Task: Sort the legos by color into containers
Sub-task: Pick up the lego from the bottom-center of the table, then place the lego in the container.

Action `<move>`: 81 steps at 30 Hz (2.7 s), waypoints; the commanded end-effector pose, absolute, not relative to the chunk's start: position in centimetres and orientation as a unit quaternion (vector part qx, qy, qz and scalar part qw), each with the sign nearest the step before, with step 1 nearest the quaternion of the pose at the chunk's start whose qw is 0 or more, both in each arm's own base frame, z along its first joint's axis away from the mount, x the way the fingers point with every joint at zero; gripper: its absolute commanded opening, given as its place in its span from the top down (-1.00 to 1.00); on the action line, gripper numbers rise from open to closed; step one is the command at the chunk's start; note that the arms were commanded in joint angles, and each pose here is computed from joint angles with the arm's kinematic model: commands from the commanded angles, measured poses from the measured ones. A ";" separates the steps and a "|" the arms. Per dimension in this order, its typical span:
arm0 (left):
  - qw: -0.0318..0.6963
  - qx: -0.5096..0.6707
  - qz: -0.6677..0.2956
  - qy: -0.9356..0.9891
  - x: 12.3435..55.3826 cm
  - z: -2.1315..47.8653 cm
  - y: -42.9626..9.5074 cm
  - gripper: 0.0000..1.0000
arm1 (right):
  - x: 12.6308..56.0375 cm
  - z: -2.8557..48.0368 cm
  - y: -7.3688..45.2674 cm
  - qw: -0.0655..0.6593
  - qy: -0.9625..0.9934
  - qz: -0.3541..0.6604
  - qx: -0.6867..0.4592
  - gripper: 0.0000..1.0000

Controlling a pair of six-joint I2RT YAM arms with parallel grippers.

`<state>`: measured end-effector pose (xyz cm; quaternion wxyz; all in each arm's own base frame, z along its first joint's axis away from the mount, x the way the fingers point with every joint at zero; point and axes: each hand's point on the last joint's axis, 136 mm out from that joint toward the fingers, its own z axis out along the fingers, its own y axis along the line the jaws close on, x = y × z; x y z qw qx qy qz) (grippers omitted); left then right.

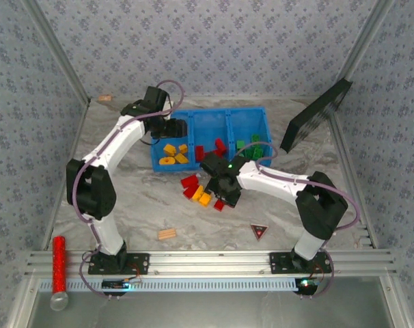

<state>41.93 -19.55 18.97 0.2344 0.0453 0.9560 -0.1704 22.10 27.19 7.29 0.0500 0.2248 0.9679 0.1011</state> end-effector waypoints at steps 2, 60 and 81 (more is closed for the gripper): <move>0.272 0.063 -0.182 0.943 41.2 23.7 -19.4 -0.47 | 21.6 5.7 27.4 0.025 0.971 0.085 0.224 -0.41; 0.243 0.155 -0.154 0.945 22.9 20.2 -18.6 -0.77 | 36.6 18.3 29.2 0.270 0.943 0.043 -0.189 0.55; 0.142 0.161 -0.159 0.964 18.0 11.7 -27.6 -0.73 | 44.3 9.7 30.4 0.242 0.942 -0.011 -0.234 0.41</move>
